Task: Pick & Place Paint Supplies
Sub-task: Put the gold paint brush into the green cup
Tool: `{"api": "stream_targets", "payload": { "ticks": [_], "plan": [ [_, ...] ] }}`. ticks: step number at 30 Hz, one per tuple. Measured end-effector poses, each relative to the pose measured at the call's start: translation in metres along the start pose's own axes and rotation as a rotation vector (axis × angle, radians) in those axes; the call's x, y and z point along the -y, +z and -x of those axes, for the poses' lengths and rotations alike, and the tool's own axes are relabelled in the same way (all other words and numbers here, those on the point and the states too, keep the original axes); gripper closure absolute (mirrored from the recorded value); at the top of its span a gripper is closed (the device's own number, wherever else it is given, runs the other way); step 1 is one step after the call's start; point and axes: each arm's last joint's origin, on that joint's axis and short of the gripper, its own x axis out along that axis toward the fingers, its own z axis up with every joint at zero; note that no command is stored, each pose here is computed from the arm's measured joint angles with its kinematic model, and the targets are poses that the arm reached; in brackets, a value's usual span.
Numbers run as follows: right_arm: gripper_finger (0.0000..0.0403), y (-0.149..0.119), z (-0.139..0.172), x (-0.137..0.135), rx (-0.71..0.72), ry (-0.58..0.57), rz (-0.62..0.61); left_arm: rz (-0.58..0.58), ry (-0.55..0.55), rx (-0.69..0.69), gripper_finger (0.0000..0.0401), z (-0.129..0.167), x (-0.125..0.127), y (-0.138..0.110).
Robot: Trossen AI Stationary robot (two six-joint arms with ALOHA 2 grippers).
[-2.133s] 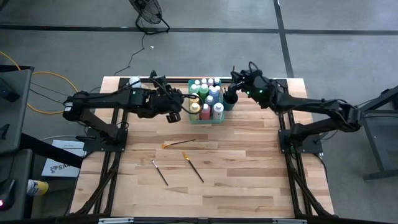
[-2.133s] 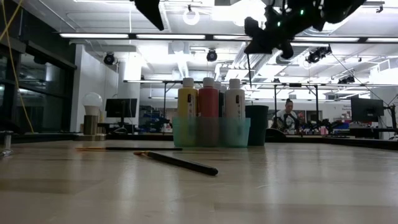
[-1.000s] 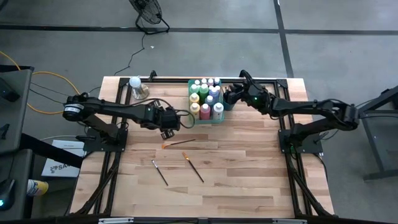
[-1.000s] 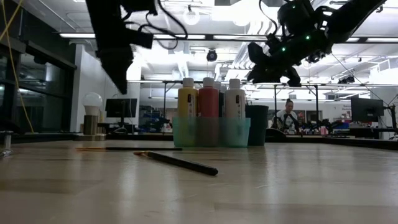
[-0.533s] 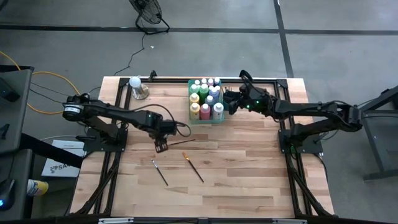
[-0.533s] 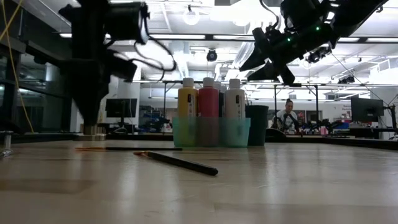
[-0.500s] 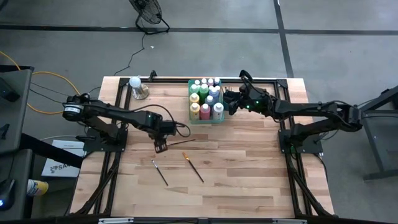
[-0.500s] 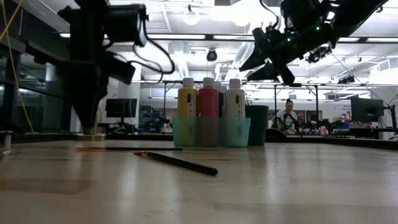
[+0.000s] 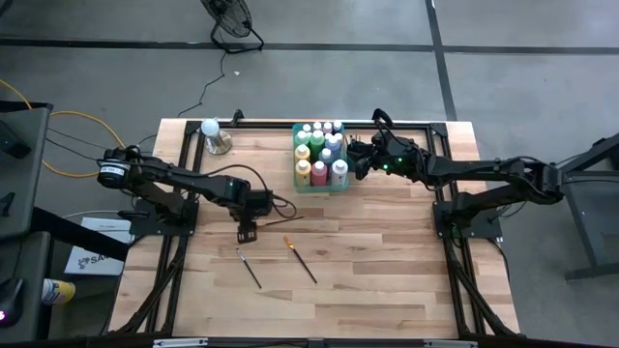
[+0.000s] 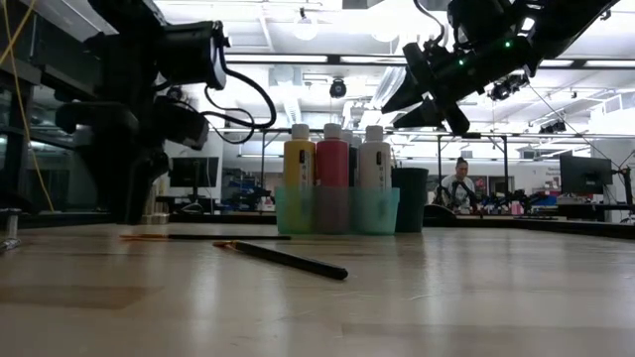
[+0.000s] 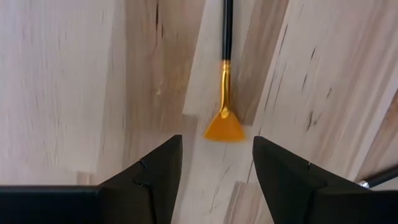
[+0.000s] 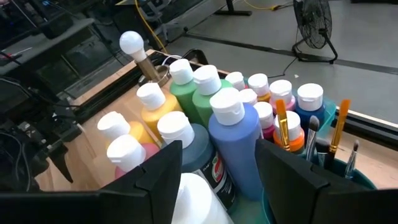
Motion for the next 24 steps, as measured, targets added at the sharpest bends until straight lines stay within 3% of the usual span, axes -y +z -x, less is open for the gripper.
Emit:
{"api": "stream_targets", "payload": {
  "ticks": [15, 24],
  "plan": [
    [0.0206, 0.000, 0.000, 0.000, -0.004, -0.004, 0.002, -0.068, -0.008, 0.030, 0.0210, -0.005, 0.011, 0.003],
    [0.0206, -0.001, 0.000, 0.001, -0.014, -0.011, 0.005, -0.090, 0.098, -0.010, 0.0210, -0.024, 0.024, 0.002]
  ]
}}
